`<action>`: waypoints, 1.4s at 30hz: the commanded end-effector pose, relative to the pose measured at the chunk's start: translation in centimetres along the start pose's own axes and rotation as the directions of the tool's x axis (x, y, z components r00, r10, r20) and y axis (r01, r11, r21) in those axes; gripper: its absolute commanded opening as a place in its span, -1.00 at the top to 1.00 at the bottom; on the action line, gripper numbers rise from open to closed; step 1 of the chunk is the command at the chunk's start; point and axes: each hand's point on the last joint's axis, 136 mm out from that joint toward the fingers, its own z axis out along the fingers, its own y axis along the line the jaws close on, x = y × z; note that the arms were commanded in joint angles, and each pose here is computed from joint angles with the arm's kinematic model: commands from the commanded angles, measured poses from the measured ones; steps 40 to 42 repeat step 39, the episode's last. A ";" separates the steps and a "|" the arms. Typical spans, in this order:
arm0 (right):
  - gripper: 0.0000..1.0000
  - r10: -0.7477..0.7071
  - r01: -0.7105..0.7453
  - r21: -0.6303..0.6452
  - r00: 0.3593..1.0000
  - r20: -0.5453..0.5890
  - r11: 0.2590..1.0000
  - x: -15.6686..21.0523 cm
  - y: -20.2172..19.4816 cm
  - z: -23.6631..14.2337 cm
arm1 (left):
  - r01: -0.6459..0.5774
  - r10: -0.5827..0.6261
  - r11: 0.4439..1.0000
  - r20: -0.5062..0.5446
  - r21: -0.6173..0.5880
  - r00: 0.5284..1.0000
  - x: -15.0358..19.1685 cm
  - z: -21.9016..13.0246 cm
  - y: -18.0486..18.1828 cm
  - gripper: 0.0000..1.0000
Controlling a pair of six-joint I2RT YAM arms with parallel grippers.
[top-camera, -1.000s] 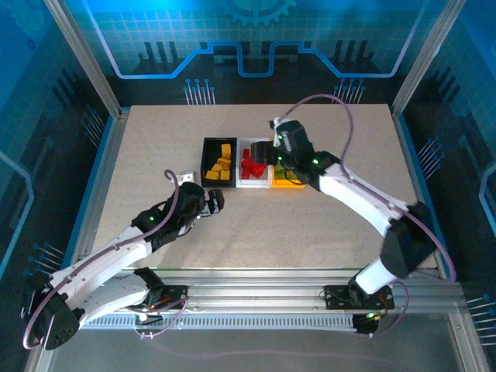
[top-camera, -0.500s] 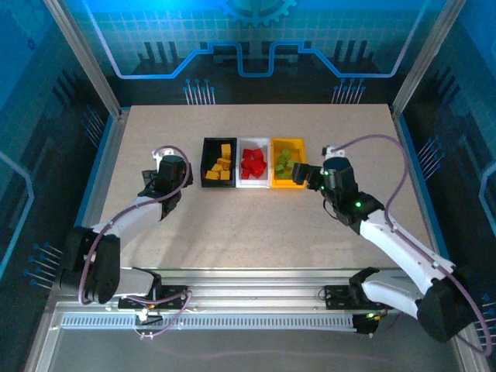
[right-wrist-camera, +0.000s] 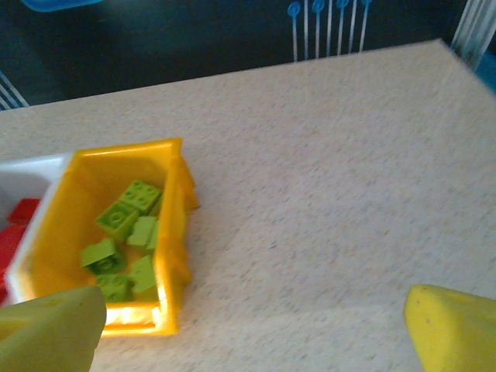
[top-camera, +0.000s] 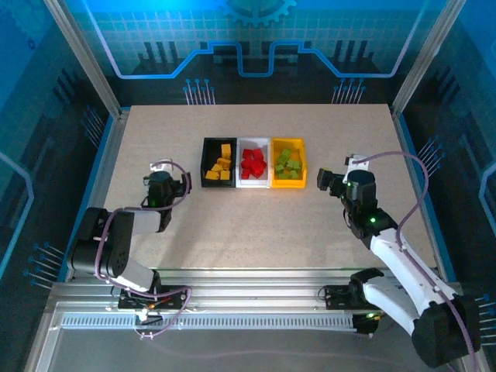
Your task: Sort the legos into containers by color
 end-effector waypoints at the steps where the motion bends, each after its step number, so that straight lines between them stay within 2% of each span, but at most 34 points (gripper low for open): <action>1: -1.00 -0.118 0.114 0.104 0.993 0.028 0.988 0.3 -2.5 2.1 | -0.001 -0.017 0.991 0.134 0.131 0.991 -1.4 -0.4 -1.4 -0.98; 2: -1.00 -0.121 0.119 0.112 0.993 0.010 0.986 1.1 -3.1 3.1 | 0.030 -0.037 0.996 0.088 0.086 0.995 -1.0 -0.3 -0.6 -0.98; 5: -1.00 -0.140 0.139 0.112 0.990 0.006 0.984 2.5 -3.9 5.2 | 0.038 -0.044 0.997 0.110 0.060 0.993 -1.3 -0.3 -0.2 -0.98; 8: -1.00 -0.175 0.171 0.075 0.983 0.050 0.982 2.8 -3.5 6.5 | 0.041 -0.047 0.998 0.112 0.054 0.993 -1.3 -0.3 -0.1 -0.98; 16: -1.00 -0.203 0.202 0.015 0.977 0.070 0.979 5.7 -2.7 10.0 | 0.037 -0.044 0.997 0.111 0.063 0.993 -1.3 -0.3 -0.2 -0.98; 18: -1.00 -0.218 0.218 -0.052 0.976 0.017 0.975 6.3 -1.9 10.2 | 0.036 -0.043 0.997 0.111 0.065 0.993 -1.3 -0.3 -0.3 -0.98; 20: -1.00 -0.214 0.215 -0.059 0.977 0.014 0.975 6.3 -1.8 10.2 | 0.035 -0.043 0.997 0.110 0.066 0.993 -1.4 -0.3 -0.3 -0.98; 42: -1.00 -0.216 0.217 -0.057 0.976 0.024 0.975 6.1 -1.8 10.1 | 0.034 -0.041 0.997 0.108 0.068 0.993 -1.3 -0.3 -0.3 -0.98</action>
